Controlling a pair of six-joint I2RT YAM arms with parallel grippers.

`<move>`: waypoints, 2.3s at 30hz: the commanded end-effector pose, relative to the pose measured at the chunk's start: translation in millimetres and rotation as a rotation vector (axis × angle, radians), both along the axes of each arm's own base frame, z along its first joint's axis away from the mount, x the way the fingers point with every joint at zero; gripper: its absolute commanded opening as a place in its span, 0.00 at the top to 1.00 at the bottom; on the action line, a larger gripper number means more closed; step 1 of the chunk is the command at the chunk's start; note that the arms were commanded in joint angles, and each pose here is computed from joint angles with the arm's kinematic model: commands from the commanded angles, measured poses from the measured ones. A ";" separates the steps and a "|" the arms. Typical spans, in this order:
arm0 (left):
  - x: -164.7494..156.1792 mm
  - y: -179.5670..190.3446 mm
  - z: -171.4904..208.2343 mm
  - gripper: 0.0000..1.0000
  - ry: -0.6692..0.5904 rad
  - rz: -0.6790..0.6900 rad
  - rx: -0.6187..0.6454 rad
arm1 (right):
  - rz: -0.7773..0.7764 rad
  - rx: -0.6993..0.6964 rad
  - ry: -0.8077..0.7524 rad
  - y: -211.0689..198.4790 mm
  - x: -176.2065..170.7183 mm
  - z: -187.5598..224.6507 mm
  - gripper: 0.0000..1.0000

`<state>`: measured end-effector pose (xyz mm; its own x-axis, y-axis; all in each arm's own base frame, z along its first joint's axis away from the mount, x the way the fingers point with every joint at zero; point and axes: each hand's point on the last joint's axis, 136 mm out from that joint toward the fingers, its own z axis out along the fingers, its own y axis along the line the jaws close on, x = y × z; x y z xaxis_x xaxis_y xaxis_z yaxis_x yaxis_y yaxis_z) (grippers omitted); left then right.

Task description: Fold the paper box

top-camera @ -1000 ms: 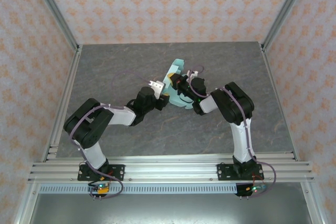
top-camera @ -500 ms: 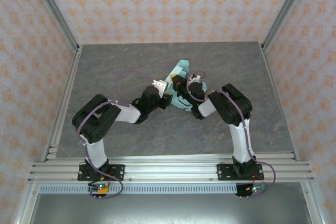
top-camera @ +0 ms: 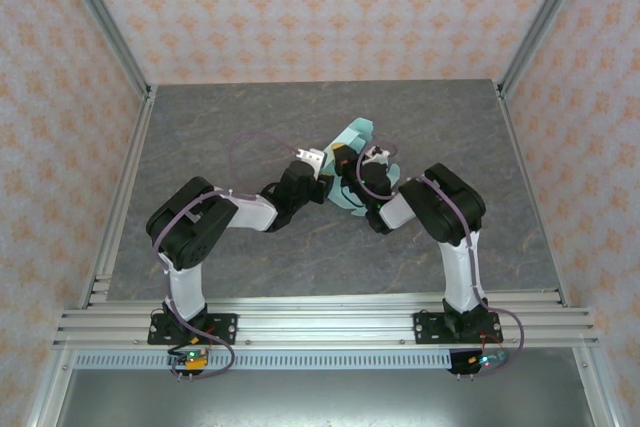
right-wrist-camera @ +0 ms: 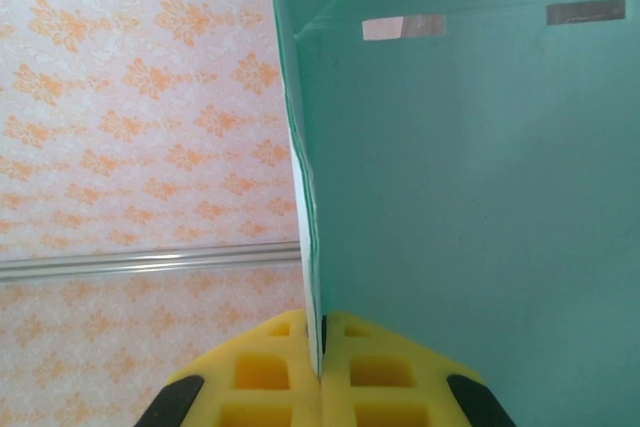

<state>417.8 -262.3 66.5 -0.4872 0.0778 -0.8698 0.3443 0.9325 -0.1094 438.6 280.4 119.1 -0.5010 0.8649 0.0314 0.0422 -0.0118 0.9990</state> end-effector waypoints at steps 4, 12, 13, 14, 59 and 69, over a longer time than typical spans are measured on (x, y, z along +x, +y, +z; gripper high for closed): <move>14.9 -12.4 27.0 0.48 -0.058 0.050 -0.106 | 0.045 0.042 -0.009 20.7 -23.9 15.9 0.94; 17.5 4.7 38.2 0.60 -0.098 0.165 -0.075 | 0.029 0.016 -0.002 19.0 -23.8 16.6 0.91; 18.5 5.9 37.6 0.63 -0.100 0.172 -0.068 | 0.030 0.010 -0.002 19.2 -24.2 15.3 0.91; 19.8 6.3 35.1 0.66 -0.096 0.173 -0.054 | 0.031 0.001 0.004 19.5 -25.6 11.9 0.90; -42.5 4.0 -30.4 0.75 -0.046 -0.247 0.087 | 0.739 -1.279 0.253 -124.1 -70.2 13.0 0.19; -42.2 0.9 -33.7 0.68 -0.068 -0.239 0.117 | 0.881 -1.187 0.186 -93.0 -64.0 1.6 0.22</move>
<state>381.7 -265.7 50.4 -0.3809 0.2261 -0.8965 0.5583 0.8292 -0.0280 378.5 176.8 115.6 -0.9351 -0.0857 -0.3439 -0.2162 0.9069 0.3618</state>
